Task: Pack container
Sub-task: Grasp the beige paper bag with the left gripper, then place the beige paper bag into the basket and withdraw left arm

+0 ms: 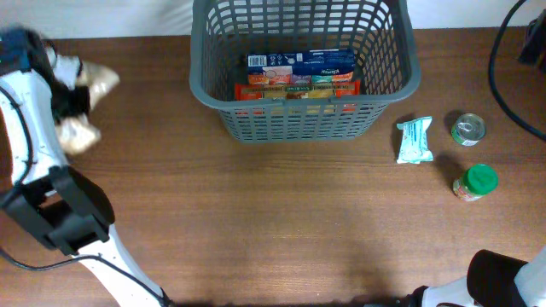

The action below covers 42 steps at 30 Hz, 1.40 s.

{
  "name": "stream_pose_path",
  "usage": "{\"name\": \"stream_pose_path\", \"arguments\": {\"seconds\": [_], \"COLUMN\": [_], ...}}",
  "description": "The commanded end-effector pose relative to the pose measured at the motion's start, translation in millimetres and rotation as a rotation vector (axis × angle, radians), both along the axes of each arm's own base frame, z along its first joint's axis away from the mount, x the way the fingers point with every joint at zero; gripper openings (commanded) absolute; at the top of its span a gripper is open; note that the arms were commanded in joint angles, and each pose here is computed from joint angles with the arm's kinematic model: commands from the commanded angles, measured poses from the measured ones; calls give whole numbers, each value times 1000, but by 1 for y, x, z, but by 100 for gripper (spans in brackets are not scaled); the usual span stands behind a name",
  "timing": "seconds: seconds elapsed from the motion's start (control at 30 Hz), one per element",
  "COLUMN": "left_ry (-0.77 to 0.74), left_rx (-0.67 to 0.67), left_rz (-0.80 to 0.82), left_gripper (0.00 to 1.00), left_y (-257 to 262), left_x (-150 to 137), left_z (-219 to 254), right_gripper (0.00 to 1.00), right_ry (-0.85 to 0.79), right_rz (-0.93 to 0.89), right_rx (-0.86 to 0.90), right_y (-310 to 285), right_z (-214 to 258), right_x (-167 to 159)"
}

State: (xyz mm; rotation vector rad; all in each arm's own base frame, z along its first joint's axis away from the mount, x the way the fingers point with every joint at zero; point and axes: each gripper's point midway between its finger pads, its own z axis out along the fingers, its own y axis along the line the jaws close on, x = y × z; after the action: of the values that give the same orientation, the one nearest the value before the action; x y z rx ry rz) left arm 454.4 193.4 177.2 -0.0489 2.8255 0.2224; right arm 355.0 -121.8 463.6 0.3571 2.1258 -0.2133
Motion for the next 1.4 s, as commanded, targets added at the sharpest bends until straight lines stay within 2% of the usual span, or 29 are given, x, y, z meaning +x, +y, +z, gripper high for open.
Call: {"name": "stream_pose_path", "arguments": {"seconds": [0.0,0.13,0.27,0.37,0.47,0.6,0.67,0.87,1.07,1.17,1.33,1.37], "left_ry": [-355,-600,-784,-850,-865,-858,-788,-598,-451,-392,-298,-287], "left_rx": [87,182,303,410,472,418,377,308,253,229,158,154], "left_rz": [-119,-344,-630,-907,-1146,-1303,-1373,-1469,-1557,-1534,-1403,-1400], "left_gripper": [2,1,2,1,2,2,1,2,1,1,2,6], "left_y": [-49,-116,-201,-273,-340,-416,-452,-499,-544,-555,-558,-558], "left_x": [20,26,22,17,11,13,22,48,46,44,43,41], "left_z": [144,238,300,316,309,278,237,133,47,16,-23,-26], "right_gripper": [99,99,99,99,99,99,99,99,99,99,99,99], "right_ry": [-5,-5,-5,-5,-5,-5,-5,-5,-5,-5,-5,-5], "right_rz": [-17,-17,-17,-17,-17,-17,-17,-17,-17,-17,-17,-17], "right_rx": [-5,-5,-5,-5,-5,-5,-5,-5,-5,-5,-5,-5], "right_y": [-4,-4,-4,-4,-4,-4,-4,-4,-4,-4,-4,-4], "right_z": [2,2,2,2,2,2,2,2,2,2,2,2], "right_x": [-1,-1,-1,-1,-1,-1,-1,-1,-1,-1,-1,-1]}}
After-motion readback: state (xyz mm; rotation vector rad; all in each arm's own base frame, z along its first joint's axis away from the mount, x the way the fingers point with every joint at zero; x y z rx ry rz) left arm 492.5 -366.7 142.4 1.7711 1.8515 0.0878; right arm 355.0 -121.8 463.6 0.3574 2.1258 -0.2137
